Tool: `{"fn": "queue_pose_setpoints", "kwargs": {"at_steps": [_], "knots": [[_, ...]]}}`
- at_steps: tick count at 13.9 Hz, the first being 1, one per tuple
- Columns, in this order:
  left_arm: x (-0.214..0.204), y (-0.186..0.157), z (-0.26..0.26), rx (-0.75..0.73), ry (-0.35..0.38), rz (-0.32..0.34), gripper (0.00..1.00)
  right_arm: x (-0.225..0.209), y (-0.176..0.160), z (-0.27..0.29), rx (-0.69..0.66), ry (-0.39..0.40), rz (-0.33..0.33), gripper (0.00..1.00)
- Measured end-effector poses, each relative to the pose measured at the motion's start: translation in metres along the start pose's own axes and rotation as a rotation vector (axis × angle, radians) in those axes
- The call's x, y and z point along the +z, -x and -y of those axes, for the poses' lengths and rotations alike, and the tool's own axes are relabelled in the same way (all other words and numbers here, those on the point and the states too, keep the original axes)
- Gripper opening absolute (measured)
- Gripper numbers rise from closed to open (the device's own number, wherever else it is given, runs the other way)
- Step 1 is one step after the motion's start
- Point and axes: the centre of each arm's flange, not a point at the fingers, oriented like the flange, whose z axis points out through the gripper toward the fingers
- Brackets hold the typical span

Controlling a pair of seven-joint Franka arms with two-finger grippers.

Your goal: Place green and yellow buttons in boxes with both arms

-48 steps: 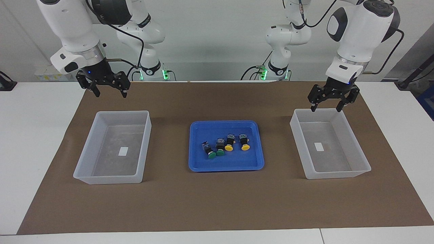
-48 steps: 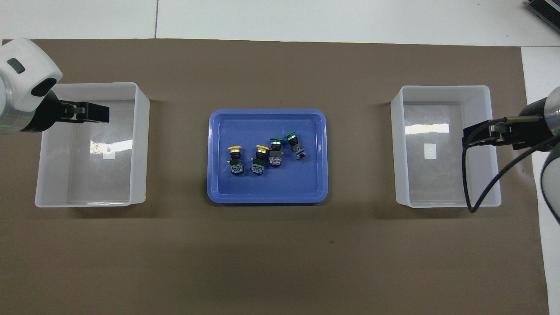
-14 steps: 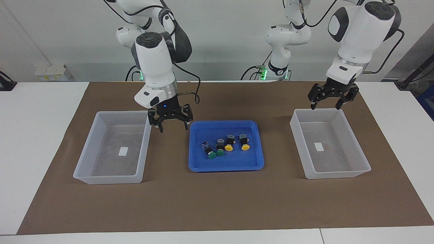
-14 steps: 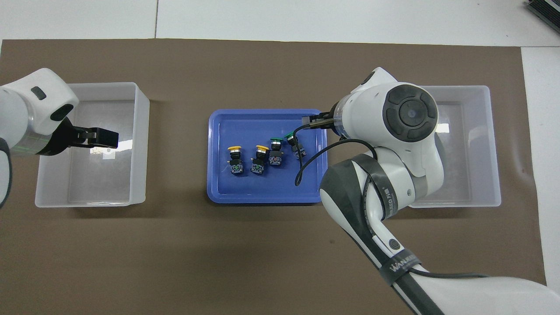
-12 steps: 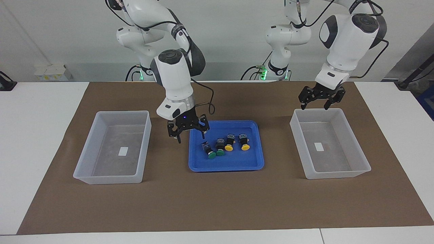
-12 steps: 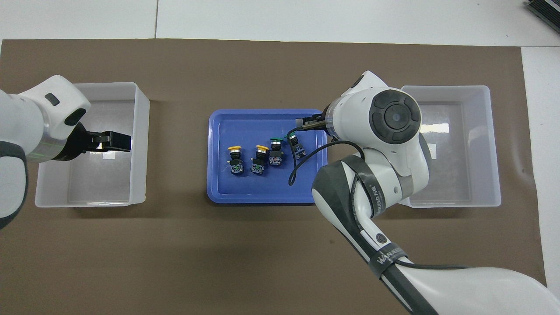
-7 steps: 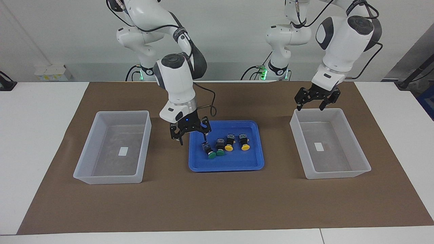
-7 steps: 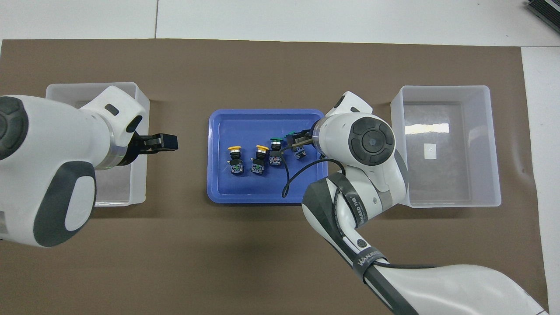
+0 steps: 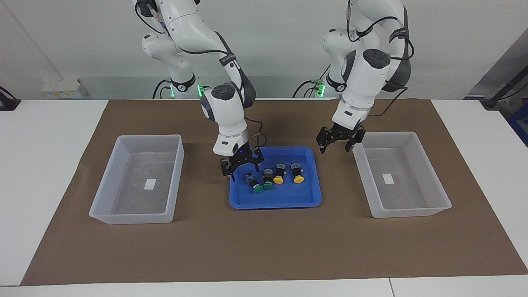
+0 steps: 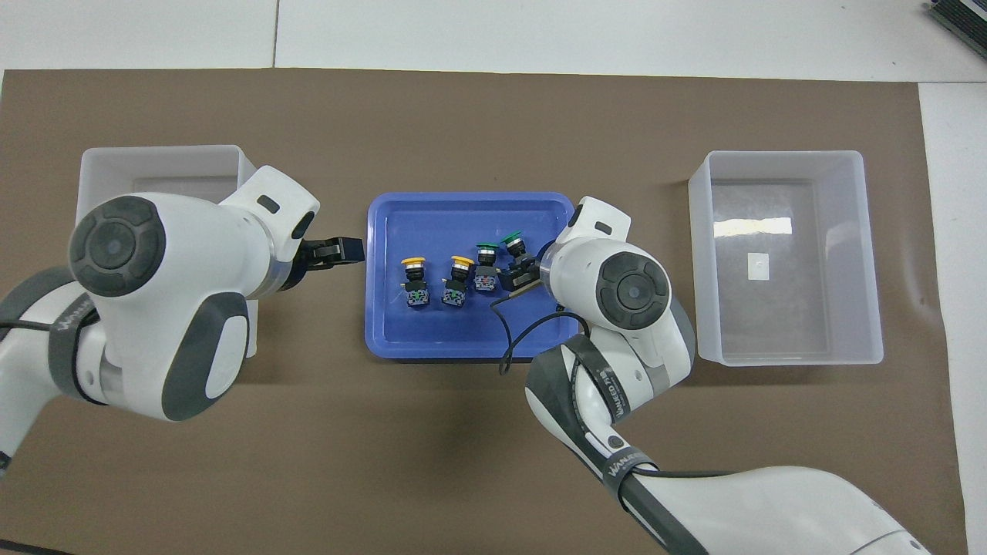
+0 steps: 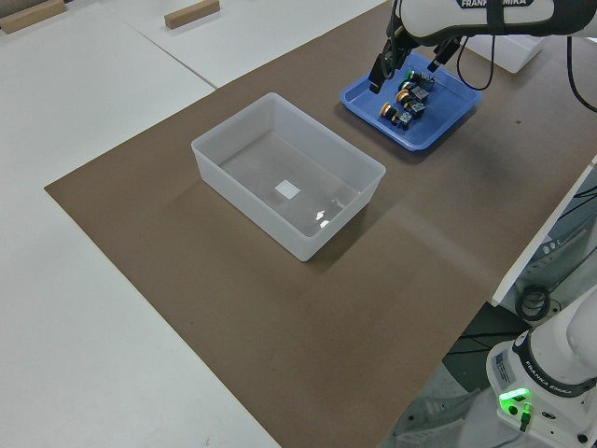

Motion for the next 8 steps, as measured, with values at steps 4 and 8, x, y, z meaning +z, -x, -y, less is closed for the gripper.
{"fn": "queue_pose_setpoints", "kwargs": {"at_steps": [4,8], "knots": [[0.024,0.016,-0.007,-0.005,0.004,-0.001,0.97,0.008,0.004,0.006,-0.024,-0.003,0.004,0.96],[0.039,0.026,-0.003,-0.003,0.004,-0.003,0.91,0.019,0.005,0.005,-0.047,-0.004,-0.009,0.65]]}}
